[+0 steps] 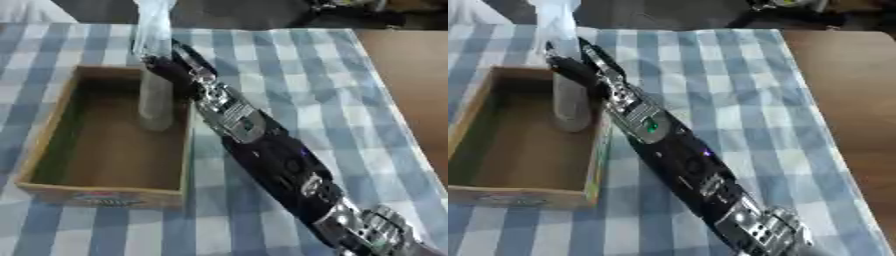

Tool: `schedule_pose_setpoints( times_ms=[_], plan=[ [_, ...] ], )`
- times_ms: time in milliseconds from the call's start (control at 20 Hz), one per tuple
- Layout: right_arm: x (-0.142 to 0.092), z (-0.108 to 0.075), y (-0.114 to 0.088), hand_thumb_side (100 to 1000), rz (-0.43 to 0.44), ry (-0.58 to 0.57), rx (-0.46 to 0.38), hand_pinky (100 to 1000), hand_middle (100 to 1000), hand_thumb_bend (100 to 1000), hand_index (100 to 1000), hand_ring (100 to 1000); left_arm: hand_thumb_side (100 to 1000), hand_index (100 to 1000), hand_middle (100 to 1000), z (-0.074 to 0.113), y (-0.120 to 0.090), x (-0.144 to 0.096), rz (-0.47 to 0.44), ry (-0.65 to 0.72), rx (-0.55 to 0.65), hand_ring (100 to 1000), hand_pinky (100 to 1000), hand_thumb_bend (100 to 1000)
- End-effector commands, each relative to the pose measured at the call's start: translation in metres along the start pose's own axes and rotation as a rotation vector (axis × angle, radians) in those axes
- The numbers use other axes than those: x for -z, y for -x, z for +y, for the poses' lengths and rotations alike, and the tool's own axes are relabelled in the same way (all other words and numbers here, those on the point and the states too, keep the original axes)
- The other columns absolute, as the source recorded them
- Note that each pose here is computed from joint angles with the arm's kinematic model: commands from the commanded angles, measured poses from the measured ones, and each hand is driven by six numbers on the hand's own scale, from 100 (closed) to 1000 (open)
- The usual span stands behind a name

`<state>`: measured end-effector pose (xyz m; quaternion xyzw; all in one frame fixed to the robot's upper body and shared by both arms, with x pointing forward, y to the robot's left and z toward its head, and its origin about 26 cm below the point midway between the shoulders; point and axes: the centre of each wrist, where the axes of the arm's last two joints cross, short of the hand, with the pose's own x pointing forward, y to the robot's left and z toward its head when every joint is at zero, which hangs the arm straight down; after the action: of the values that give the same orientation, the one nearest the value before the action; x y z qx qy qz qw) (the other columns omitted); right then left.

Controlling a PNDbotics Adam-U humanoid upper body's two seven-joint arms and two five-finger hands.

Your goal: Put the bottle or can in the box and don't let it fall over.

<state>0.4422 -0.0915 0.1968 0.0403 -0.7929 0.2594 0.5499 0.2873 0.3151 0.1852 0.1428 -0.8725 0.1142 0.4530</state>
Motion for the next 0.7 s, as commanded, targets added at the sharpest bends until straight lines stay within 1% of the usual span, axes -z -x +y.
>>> schedule_pose_setpoints(
  times_ms=[50,100,150,250,350,500,600,650,700],
  plan=[
    [0.003,-0.004,-0.012,585,-0.025,-0.031,-0.057,1000,1000,100,974,1000,681,700,688,0.001,-0.009,0.004,-0.040,0.012,0.009,676,481,100],
    [0.002,-0.004,-0.012,580,-0.020,-0.046,-0.067,1000,1000,100,974,1000,681,700,688,0.001,-0.009,0.004,-0.040,0.012,0.010,676,481,100],
    [0.002,-0.004,-0.013,540,-0.018,-0.059,-0.074,1000,1000,100,975,1000,682,700,688,0.002,-0.009,0.004,-0.039,0.012,0.011,676,481,100],
    [0.002,-0.005,-0.015,493,-0.020,-0.084,-0.087,1000,1000,100,974,1000,682,700,688,0.002,-0.009,0.004,-0.039,0.012,0.011,676,481,100],
    [0.002,-0.006,-0.018,468,-0.021,-0.099,-0.096,1000,1000,100,974,1000,681,701,684,0.002,-0.009,0.004,-0.039,0.012,0.012,676,481,100],
    [0.001,-0.008,-0.023,475,-0.015,-0.117,-0.113,1000,1000,100,978,1000,682,701,682,0.002,-0.009,0.004,-0.037,0.011,0.015,676,481,100],
    [0.001,-0.009,-0.027,462,-0.013,-0.132,-0.131,1000,1000,100,977,1000,683,701,682,0.002,-0.009,0.003,-0.036,0.012,0.016,675,481,100],
    [0.000,-0.010,-0.029,408,-0.011,-0.138,-0.139,1000,1000,100,975,1000,683,701,682,0.003,-0.008,0.003,-0.035,0.012,0.017,675,480,100],
    [0.000,-0.011,-0.030,379,-0.008,-0.145,-0.146,1000,1000,100,975,1000,683,701,681,0.003,-0.008,0.003,-0.034,0.012,0.018,675,481,100]
  ],
)
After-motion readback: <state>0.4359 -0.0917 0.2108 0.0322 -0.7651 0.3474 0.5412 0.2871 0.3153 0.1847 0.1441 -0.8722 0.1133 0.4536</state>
